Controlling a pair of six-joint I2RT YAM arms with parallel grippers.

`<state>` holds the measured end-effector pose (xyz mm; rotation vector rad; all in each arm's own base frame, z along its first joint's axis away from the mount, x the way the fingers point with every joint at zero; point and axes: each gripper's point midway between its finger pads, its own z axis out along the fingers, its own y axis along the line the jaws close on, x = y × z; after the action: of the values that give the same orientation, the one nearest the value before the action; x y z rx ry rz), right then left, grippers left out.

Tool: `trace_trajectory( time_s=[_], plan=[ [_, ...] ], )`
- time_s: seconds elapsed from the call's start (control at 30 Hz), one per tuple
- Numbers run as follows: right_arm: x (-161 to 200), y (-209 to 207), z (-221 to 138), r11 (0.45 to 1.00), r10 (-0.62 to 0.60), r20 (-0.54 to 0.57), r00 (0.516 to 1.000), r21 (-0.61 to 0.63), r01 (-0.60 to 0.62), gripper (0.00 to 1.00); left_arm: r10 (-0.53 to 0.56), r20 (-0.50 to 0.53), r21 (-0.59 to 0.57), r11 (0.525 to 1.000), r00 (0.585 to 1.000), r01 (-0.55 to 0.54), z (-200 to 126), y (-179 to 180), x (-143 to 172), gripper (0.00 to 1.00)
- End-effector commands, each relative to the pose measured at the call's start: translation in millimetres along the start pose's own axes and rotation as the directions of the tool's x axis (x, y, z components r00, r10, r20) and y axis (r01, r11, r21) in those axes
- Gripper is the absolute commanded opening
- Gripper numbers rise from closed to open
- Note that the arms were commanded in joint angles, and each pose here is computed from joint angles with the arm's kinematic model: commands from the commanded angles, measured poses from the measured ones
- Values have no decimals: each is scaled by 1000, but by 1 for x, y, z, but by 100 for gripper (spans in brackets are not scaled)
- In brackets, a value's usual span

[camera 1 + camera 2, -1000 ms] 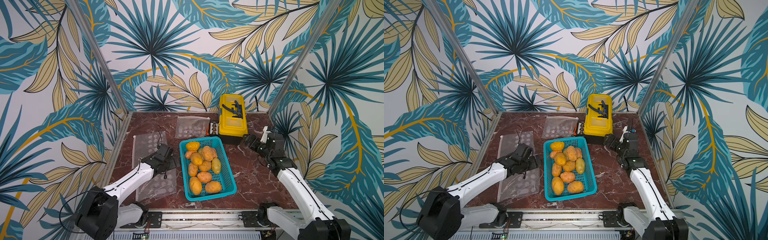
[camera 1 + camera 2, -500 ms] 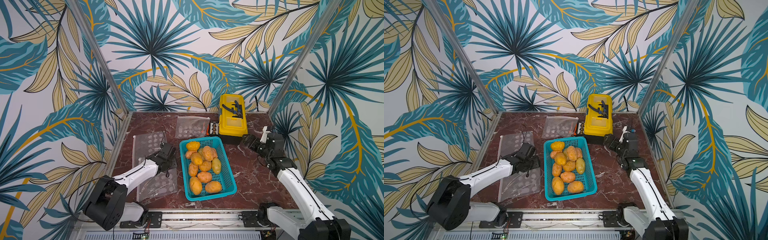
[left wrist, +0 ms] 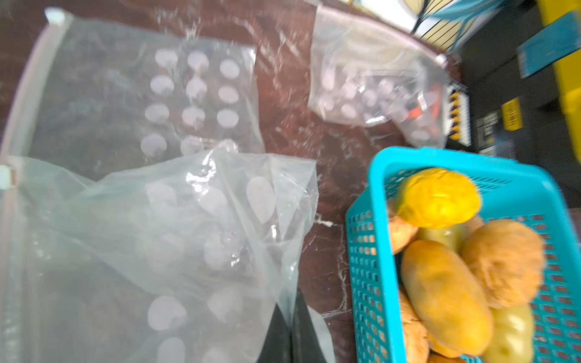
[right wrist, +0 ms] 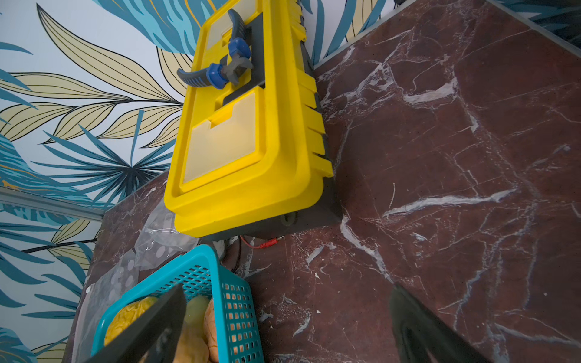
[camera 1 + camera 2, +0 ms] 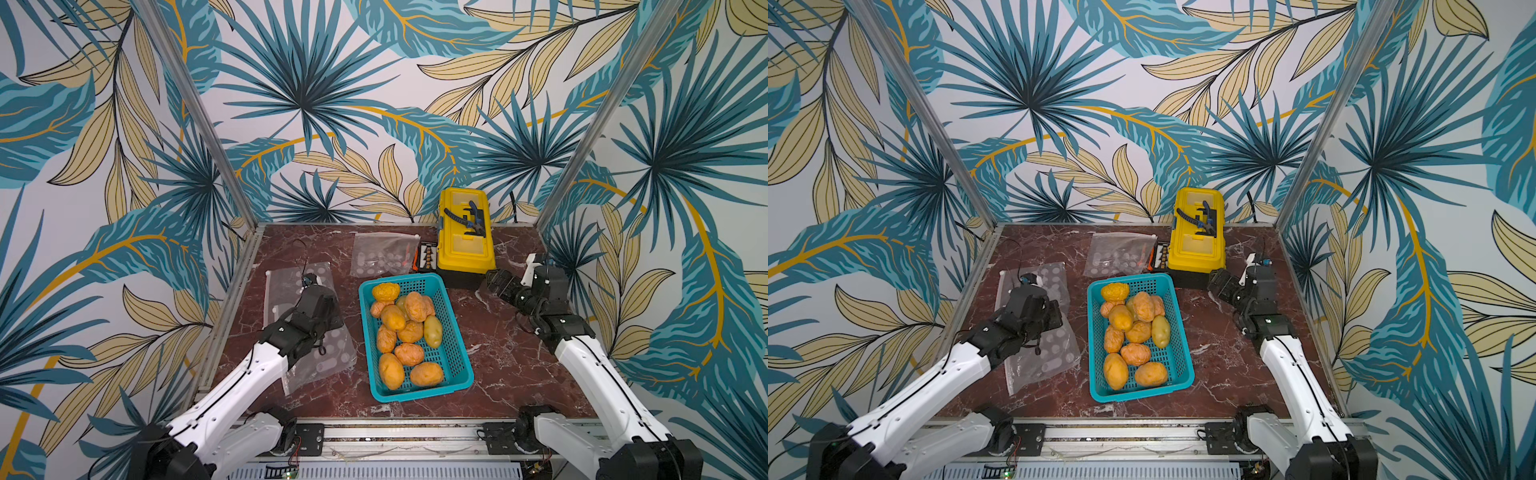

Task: Put the potatoes into a zipper bag and zip it
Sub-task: Pick up the zipper food storage bag at the center of the board.

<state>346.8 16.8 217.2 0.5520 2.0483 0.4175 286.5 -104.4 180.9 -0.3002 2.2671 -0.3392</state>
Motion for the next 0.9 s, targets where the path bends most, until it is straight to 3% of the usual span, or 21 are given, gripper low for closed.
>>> trace_trajectory(
  time_s=[0.0, 0.13, 0.23, 0.3, 0.4, 0.53, 0.63, 0.7, 0.87],
  plan=[
    [-16, 4, -15, 999, 38, 62, 997, 7, -38, 99, 113, 130, 70, 990, 985, -123, -36, -19, -34, 0],
    [-31, 10, -28, 998, 61, 108, 992, -1, -61, 100, 159, 238, 158, 967, 958, -199, -69, -43, -59, 0],
    [-35, 21, -31, 998, 53, 84, 995, -31, -50, 100, 258, 324, 329, 871, 910, -364, -92, -86, -67, 0],
    [-35, 32, -29, 996, 46, 56, 997, -78, -42, 100, 324, 382, 342, 820, 865, -459, -100, -98, -71, 0],
    [-32, 46, -26, 987, 52, 21, 998, -152, -48, 100, 490, 493, 338, 654, 719, -677, -108, -124, -59, 0],
    [-33, 55, -26, 980, 55, 8, 998, -193, -53, 100, 613, 664, 208, 399, 428, -893, -113, -148, -35, 0],
    [-33, 60, -27, 975, 57, -2, 998, -214, -56, 100, 624, 744, 143, 201, 239, -969, -108, -160, -8, 0],
    [-31, 63, -28, 971, 61, -13, 998, -232, -62, 99, 615, 768, 123, 130, 177, -984, -105, -164, 3, 0],
    [-25, 71, -34, 958, 66, -54, 996, -274, -78, 100, 644, 752, 121, 73, 139, -990, -88, -165, 17, 0]
  ],
)
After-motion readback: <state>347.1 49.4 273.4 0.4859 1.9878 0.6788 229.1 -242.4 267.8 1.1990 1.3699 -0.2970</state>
